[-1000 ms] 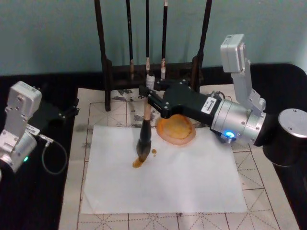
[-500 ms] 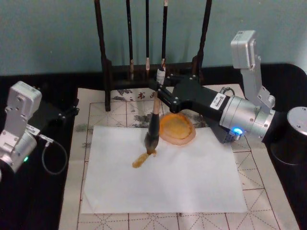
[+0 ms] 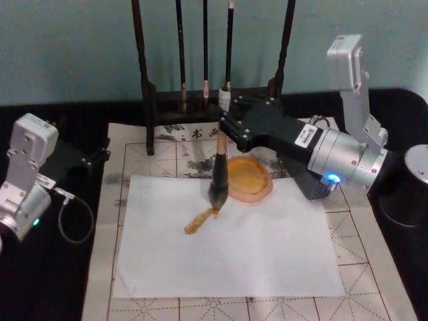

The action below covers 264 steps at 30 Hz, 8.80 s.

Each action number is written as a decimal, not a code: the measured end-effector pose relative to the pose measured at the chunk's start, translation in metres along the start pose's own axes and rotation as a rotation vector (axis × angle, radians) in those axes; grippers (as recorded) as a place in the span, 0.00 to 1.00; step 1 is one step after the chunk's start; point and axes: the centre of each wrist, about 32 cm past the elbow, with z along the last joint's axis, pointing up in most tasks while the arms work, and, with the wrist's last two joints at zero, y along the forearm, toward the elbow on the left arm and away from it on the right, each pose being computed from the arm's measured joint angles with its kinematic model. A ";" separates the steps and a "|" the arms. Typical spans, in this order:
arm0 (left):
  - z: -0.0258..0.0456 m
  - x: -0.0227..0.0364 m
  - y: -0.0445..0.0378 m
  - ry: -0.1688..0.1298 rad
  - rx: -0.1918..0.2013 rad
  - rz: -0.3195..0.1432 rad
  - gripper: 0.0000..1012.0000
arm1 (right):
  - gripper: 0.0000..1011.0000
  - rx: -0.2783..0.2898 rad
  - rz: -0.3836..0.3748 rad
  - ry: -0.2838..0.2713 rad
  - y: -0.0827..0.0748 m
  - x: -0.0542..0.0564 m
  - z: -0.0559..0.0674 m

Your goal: Pick up the brush from the inkstone, write on the paper, then place the brush back to its original position.

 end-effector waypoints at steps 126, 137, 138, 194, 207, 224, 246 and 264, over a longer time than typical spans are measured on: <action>0.0000 0.0000 0.0000 0.000 0.000 0.000 0.99 | 0.21 0.002 -0.496 0.372 -0.046 0.044 -0.037; 0.0000 0.0000 0.0000 0.000 0.000 0.000 0.99 | 0.21 0.002 -0.519 0.451 -0.049 0.048 -0.043; 0.0000 0.0000 0.0000 0.000 0.000 0.000 0.99 | 0.21 0.001 -0.523 0.461 -0.049 0.048 -0.044; 0.0000 0.0000 0.0000 0.000 0.000 0.000 0.99 | 0.21 0.003 -0.607 0.629 -0.062 0.052 -0.063; 0.0000 0.0000 0.0000 0.000 0.000 0.000 0.99 | 0.21 0.004 -0.607 0.629 -0.061 0.052 -0.063; 0.0000 0.0000 0.0000 0.000 0.000 0.000 0.99 | 0.55 0.001 -0.606 0.629 -0.061 0.051 -0.064; 0.0000 0.0000 0.0000 0.000 0.000 0.000 0.99 | 0.99 0.005 -0.605 0.628 -0.061 0.051 -0.063; 0.0000 0.0000 0.0000 0.000 0.000 0.000 0.99 | 0.99 -0.018 -0.607 0.666 -0.071 0.040 -0.065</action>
